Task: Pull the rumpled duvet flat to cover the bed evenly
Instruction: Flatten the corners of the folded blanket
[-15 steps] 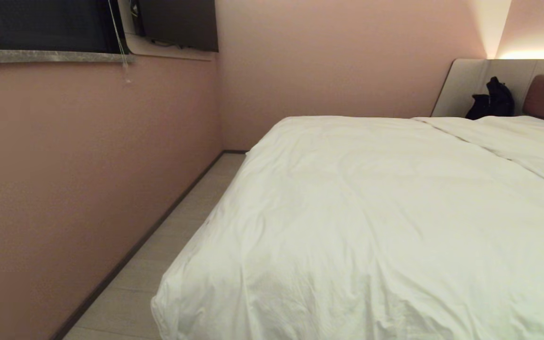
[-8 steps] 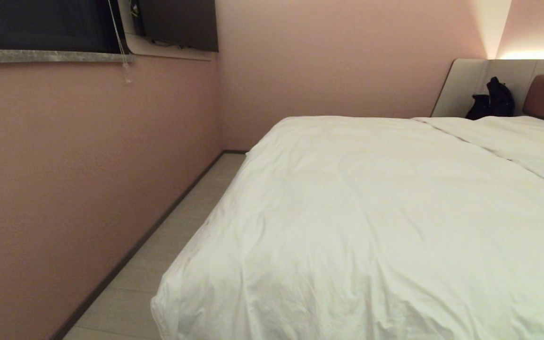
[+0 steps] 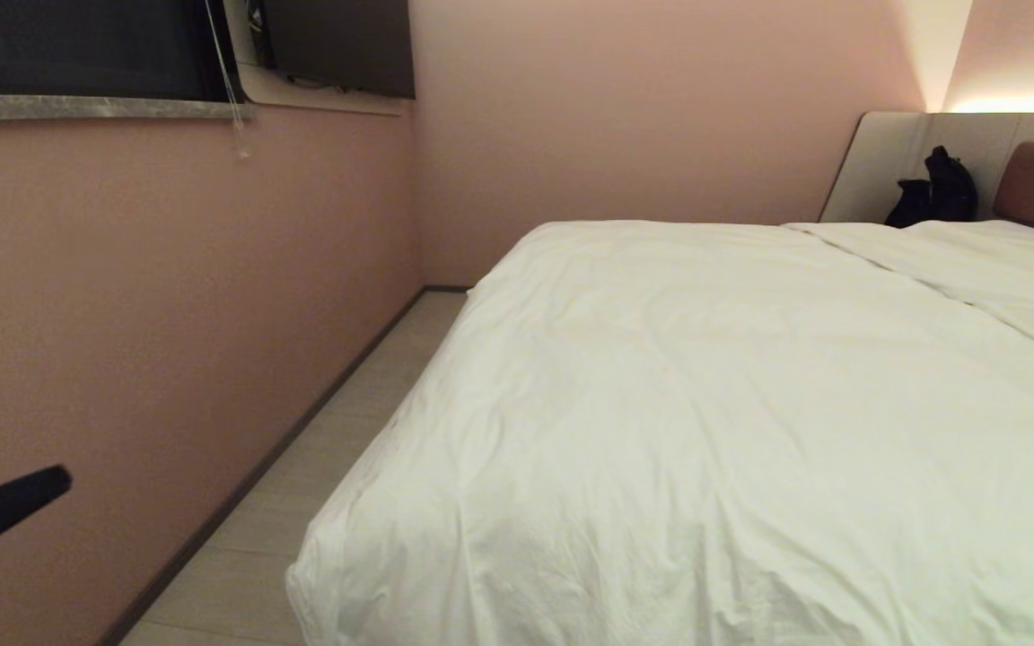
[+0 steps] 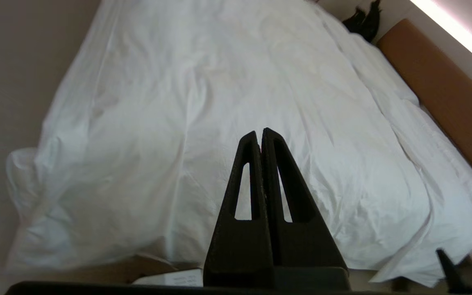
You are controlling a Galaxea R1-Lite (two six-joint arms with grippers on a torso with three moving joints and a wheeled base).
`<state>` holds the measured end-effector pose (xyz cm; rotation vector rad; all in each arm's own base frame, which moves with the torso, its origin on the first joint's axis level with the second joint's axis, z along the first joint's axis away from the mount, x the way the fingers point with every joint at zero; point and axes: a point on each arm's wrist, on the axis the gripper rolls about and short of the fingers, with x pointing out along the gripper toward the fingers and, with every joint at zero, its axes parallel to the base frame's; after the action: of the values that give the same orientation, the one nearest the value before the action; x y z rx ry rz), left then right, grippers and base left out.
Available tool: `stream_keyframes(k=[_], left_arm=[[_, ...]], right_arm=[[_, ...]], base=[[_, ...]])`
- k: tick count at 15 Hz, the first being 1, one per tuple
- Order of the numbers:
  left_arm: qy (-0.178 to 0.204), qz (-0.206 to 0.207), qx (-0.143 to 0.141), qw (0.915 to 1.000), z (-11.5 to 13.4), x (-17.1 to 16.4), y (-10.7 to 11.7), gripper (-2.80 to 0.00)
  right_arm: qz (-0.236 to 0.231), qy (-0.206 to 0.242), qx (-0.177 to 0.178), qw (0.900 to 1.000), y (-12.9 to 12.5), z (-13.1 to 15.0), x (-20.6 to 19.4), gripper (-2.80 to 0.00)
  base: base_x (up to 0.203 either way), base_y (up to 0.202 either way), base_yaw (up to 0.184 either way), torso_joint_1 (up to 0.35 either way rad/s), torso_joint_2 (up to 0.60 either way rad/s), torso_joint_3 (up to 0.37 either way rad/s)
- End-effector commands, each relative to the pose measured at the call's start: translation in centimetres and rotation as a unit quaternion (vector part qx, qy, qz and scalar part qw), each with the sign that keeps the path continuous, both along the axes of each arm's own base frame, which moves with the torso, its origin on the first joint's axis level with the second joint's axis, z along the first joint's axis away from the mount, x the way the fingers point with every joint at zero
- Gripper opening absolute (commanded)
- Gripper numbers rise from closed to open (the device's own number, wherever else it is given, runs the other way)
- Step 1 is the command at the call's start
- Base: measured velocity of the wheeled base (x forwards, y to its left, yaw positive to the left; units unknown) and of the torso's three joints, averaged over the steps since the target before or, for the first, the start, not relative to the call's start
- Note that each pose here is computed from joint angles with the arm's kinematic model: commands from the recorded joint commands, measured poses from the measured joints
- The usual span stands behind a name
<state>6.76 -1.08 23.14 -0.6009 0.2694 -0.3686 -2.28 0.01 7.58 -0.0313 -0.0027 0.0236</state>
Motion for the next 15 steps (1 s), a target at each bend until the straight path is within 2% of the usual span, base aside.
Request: stream_keyframes(k=[1, 4, 6, 7, 10, 12, 15], left_arm=[[0.130, -0.004, -0.013, 0.9914, -1.8, 8.5, -0.4, -2.80], [0.201, -0.004, -0.023, 0.9792, -4.5, 15.2, -0.6, -2.80], [0.240, -0.002, -0.018, 0.9707, -6.7, 18.4, -0.7, -2.80], [0.251, -0.007, -0.003, 0.9679, -7.8, 19.4, -0.6, -2.80], [0.269, -0.033, 0.068, 0.9600, -10.8, 20.8, -0.6, -2.80], [0.290, -0.037, 0.128, 0.9477, -13.2, 21.3, -0.4, -2.80], [0.309, -0.039, 0.170, 0.9347, -14.9, 21.2, -0.3, -2.80]], right_arm=[[0.000, 0.000, 0.000, 1.000, 0.0, 0.0, 0.0, -2.80], [0.000, 0.000, 0.000, 1.000, 0.0, 0.0, 0.0, -2.80], [0.000, 0.000, 0.000, 1.000, 0.0, 0.0, 0.0, -2.80], [0.000, 0.000, 0.000, 1.000, 0.0, 0.0, 0.0, -2.80], [0.000, 0.000, 0.000, 1.000, 0.0, 0.0, 0.0, -2.80], [0.000, 0.000, 0.000, 1.000, 0.0, 0.0, 0.0, -2.80], [0.000, 0.000, 0.000, 1.000, 0.0, 0.0, 0.0, -2.80]], base=[[0.000, 0.000, 0.000, 0.000, 0.00, 0.000], [0.000, 0.000, 0.000, 0.000, 0.00, 0.000], [0.000, 0.000, 0.000, 0.000, 0.00, 0.000], [0.000, 0.000, 0.000, 0.000, 0.00, 0.000], [0.000, 0.000, 0.000, 0.000, 0.00, 0.000], [0.000, 0.000, 0.000, 0.000, 0.00, 0.000], [0.000, 0.000, 0.000, 0.000, 0.00, 0.000]])
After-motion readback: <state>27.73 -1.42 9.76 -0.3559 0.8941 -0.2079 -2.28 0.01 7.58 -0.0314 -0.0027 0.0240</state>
